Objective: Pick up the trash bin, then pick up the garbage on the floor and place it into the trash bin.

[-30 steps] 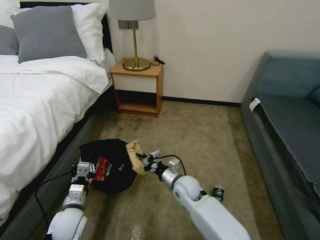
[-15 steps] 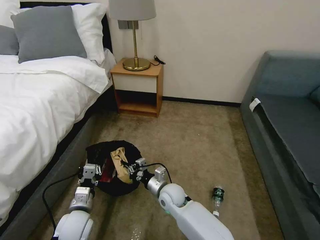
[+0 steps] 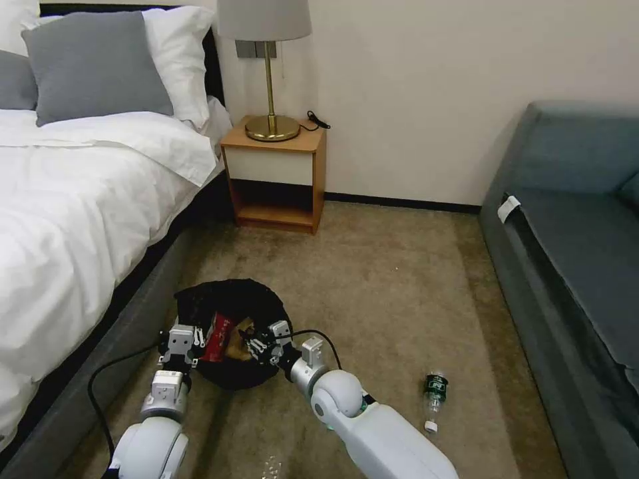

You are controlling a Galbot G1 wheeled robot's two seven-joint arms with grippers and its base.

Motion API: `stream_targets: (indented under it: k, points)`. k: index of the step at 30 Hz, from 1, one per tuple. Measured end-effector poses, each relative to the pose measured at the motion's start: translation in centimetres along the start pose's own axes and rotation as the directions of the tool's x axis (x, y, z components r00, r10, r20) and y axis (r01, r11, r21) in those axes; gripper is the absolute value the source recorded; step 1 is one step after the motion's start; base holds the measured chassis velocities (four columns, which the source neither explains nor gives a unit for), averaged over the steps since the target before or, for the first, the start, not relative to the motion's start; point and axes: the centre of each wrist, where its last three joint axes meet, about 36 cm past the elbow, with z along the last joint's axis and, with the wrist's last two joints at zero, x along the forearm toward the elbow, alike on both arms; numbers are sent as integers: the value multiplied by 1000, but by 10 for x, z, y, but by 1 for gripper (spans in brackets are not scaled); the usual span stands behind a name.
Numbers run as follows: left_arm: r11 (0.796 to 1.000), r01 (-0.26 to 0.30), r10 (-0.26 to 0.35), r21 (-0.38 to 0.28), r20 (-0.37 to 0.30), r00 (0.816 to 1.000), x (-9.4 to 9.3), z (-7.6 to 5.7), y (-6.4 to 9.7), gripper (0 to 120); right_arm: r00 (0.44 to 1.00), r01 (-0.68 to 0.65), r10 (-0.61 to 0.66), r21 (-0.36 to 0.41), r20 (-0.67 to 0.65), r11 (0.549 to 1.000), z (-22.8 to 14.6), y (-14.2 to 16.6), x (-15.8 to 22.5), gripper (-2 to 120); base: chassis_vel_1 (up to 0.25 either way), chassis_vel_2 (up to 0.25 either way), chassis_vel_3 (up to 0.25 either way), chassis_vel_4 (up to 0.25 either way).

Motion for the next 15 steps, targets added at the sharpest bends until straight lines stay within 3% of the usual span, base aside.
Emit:
stream_targets:
  k: [1, 8, 15]
  points:
    - [1000, 0, 0, 0, 0, 1000, 0, 0, 0, 6, 1000, 0, 0, 0, 0, 1000, 0, 0, 0, 64, 0, 0, 0, 0]
    - [1000, 7, -7, -13, -14, 1000, -3, 7, 5, 6, 999, -28, 28, 29, -16, 999, 0, -16, 18, 94, 0, 0, 0, 0]
    - [1000, 15, -15, -17, -18, 1000, -7, 12, 8, 6, 995, -96, 96, 41, -11, 995, 5, -34, 37, 100, 0, 0, 0, 0]
